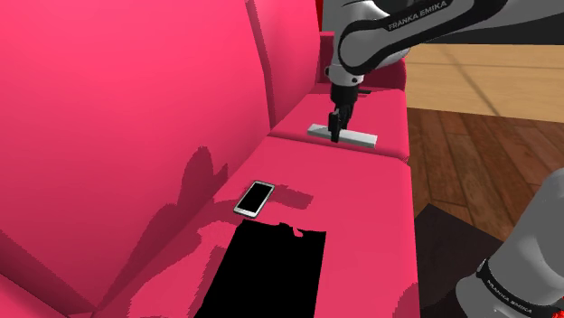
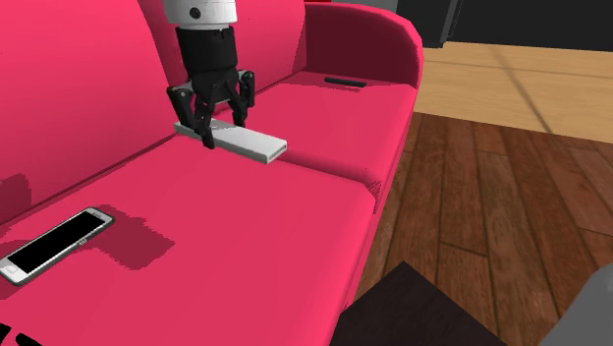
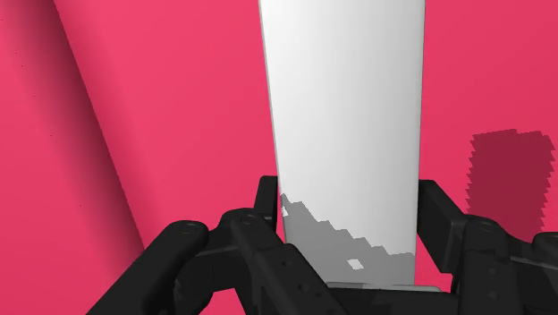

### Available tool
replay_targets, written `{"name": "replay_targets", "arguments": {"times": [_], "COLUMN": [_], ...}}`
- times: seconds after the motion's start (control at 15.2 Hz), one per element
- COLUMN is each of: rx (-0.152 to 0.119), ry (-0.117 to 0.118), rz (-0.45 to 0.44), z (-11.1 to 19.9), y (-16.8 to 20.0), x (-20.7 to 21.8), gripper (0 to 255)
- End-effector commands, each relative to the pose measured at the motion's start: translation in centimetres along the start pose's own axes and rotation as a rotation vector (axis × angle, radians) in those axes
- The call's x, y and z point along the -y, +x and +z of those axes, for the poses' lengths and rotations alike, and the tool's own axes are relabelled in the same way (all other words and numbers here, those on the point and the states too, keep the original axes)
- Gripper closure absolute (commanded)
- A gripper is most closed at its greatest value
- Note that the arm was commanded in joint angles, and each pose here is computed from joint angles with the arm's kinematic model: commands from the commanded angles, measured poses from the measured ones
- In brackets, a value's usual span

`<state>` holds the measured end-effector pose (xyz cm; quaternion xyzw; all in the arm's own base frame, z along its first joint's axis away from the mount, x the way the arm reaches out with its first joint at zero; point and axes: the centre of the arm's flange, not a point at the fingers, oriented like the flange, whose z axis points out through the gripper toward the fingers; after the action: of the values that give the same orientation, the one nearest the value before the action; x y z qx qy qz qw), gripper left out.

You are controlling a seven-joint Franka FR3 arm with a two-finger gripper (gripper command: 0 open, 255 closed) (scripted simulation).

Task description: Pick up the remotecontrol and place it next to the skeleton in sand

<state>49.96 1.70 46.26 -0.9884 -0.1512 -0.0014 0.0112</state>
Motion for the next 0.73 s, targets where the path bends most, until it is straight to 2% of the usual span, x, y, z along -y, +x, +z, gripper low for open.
{"name": "replay_targets", "arguments": {"times": [0.0,0.66], "rx": [-0.001,-0.001], "ry": [0.0,0.0], "rz": [0.001,0.001], "z": [0.0,0.2], "y": [-1.2,-7.0], "x": [2.1,14.0], "gripper": [255,255]}}
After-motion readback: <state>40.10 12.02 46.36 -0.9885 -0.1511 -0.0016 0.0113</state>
